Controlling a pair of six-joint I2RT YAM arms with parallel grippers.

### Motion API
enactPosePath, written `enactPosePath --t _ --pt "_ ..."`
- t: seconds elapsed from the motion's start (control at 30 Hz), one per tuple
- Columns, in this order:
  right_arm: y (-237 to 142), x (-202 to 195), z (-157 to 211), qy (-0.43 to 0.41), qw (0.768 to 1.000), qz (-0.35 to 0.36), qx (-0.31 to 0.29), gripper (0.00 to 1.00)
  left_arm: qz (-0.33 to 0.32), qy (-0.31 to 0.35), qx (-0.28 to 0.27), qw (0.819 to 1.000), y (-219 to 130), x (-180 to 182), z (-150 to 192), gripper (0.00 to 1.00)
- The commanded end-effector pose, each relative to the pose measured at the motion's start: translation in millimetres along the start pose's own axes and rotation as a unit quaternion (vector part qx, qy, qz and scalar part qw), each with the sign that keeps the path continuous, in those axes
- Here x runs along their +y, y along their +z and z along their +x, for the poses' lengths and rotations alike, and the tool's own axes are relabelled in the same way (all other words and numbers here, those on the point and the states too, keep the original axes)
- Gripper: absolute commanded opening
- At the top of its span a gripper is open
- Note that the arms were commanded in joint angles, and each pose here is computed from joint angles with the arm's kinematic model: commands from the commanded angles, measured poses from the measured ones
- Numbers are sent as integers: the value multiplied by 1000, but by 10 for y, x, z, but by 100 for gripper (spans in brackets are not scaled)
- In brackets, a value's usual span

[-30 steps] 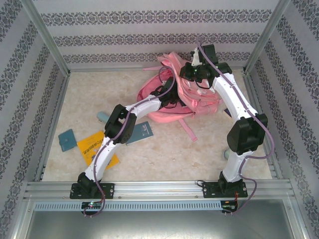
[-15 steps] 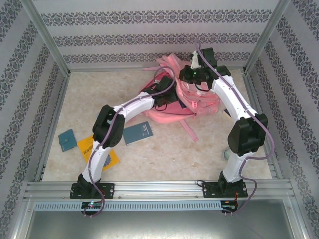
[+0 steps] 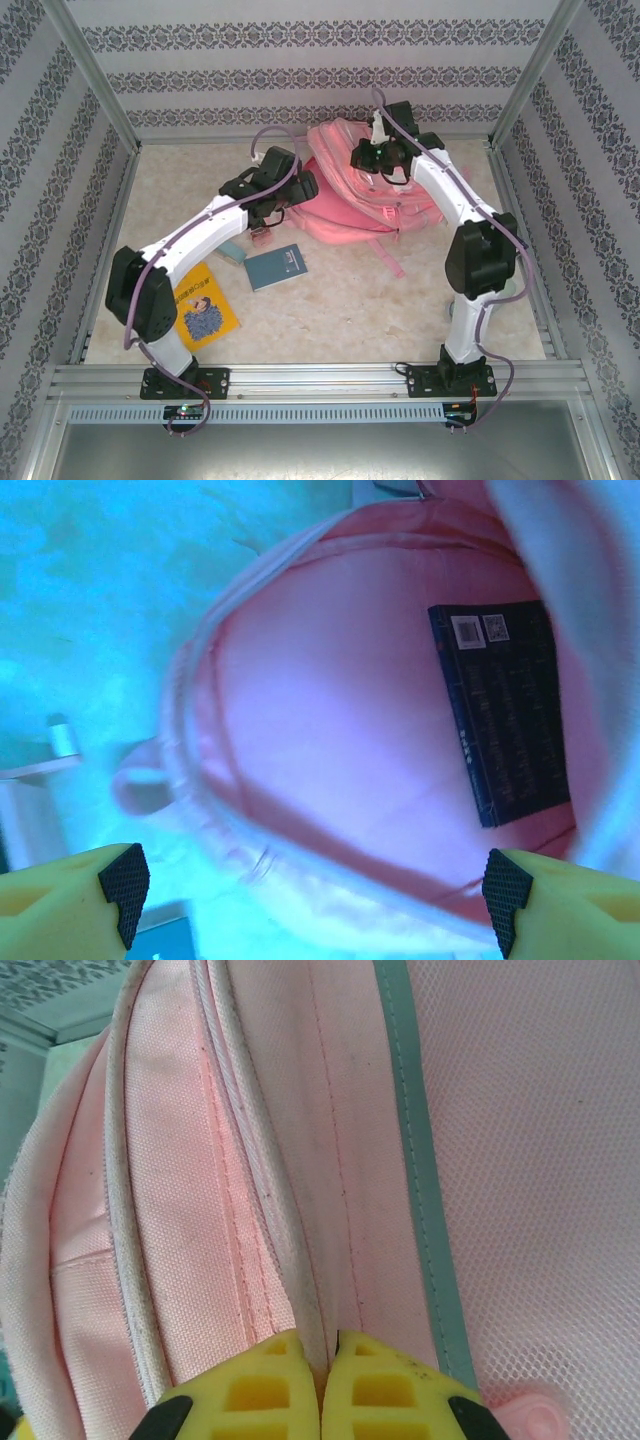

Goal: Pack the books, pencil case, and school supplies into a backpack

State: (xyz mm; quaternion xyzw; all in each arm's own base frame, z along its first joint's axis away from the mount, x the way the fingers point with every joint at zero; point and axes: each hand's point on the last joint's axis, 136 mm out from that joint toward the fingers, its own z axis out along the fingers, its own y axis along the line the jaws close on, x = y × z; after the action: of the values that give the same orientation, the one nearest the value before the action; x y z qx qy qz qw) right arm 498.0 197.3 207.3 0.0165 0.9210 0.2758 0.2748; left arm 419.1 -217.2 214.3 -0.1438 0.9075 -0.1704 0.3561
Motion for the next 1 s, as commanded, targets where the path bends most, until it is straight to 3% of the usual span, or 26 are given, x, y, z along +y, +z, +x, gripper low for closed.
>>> enactPosePath --t 0.0,0.07,0.23,0.47,0.6,0.73,0.87,0.97 --pt "-22 -31 -304 -15 999 19 -44 24 -5 25 -10 1000 -237 75 -24 88" --pt "-36 -53 -302 -9 999 24 -46 45 9 25 -9 1000 -332 59 -12 88" --pt "-232 -255 -196 7 997 58 -55 59 35 32 -4 999 -492 53 48 88" --pt "-734 -1106 113 75 982 155 -81 72 51 32 3 998 -623 186 228 88" --pt "-928 -1728 336 154 964 199 -79 72 53 29 10 998 -640 222 292 88" --pt "-999 -2231 476 210 949 223 -77 58 50 29 13 998 -633 236 304 88" --pt "-945 -2591 542 262 935 233 -57 31 54 27 13 998 -640 217 299 88" --pt "-875 -2798 569 288 925 245 -45 19 54 25 14 998 -639 231 315 88"
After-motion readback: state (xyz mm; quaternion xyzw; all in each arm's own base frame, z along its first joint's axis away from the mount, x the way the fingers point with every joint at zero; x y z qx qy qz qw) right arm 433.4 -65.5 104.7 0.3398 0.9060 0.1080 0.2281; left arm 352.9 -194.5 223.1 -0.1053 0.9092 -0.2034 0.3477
